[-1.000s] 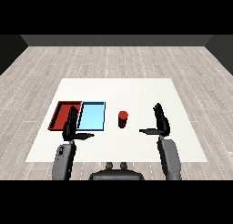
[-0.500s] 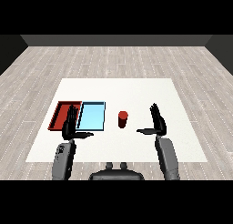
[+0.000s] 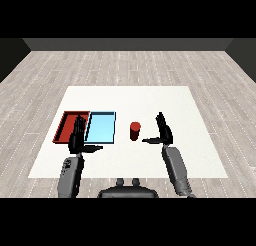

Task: Pick the red can and put it in the red box

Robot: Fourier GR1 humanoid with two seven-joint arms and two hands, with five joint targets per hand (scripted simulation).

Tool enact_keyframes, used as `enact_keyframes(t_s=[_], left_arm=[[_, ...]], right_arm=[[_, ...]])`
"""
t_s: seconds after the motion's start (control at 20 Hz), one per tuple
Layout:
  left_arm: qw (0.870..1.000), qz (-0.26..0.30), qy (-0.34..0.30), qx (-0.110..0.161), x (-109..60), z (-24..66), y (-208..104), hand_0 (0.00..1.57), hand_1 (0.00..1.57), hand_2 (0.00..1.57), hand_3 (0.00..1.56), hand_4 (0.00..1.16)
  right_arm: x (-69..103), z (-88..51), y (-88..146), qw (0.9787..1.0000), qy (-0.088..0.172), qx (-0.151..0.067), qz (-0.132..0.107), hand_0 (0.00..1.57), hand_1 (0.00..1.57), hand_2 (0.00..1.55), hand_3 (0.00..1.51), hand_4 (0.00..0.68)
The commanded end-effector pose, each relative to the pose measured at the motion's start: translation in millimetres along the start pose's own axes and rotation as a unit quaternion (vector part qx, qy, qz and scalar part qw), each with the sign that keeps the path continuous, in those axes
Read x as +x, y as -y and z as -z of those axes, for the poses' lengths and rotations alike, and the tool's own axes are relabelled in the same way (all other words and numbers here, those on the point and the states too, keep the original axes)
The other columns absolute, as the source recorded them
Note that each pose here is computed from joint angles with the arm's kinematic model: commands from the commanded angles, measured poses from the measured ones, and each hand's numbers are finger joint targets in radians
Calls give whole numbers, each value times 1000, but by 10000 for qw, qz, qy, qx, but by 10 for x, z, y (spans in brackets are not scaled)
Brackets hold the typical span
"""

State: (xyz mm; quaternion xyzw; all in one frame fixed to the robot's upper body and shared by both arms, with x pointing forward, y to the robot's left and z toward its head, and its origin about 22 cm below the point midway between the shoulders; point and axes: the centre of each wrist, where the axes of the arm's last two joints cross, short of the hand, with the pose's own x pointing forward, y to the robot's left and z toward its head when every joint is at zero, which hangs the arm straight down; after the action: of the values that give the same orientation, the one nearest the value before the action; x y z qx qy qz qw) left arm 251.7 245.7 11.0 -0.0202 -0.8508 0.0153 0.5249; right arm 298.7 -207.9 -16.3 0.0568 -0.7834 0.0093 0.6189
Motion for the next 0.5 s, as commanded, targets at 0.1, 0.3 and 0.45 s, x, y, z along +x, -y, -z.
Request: enact_keyframes(t_s=[0.1, 0.3, 0.45], left_arm=[[10000, 25, -14, 28, 18, 36, 34, 0, 0, 0, 0, 0], [10000, 40, -49, -45, 223, -17, -70, 0, 0, 0, 0, 0], [10000, -27, 9, -34, 166, -60, -11, 0, 0, 0, 0, 0]], right_arm=[[-117, 215, -217, 9995, -138, 161, 231, 0, 0, 0, 0, 0], [-210, 324, -126, 9992, -215, 132, 309, 0, 0, 0, 0, 0], [-272, 218, -250, 9986, -277, 149, 421, 0, 0, 0, 0, 0]])
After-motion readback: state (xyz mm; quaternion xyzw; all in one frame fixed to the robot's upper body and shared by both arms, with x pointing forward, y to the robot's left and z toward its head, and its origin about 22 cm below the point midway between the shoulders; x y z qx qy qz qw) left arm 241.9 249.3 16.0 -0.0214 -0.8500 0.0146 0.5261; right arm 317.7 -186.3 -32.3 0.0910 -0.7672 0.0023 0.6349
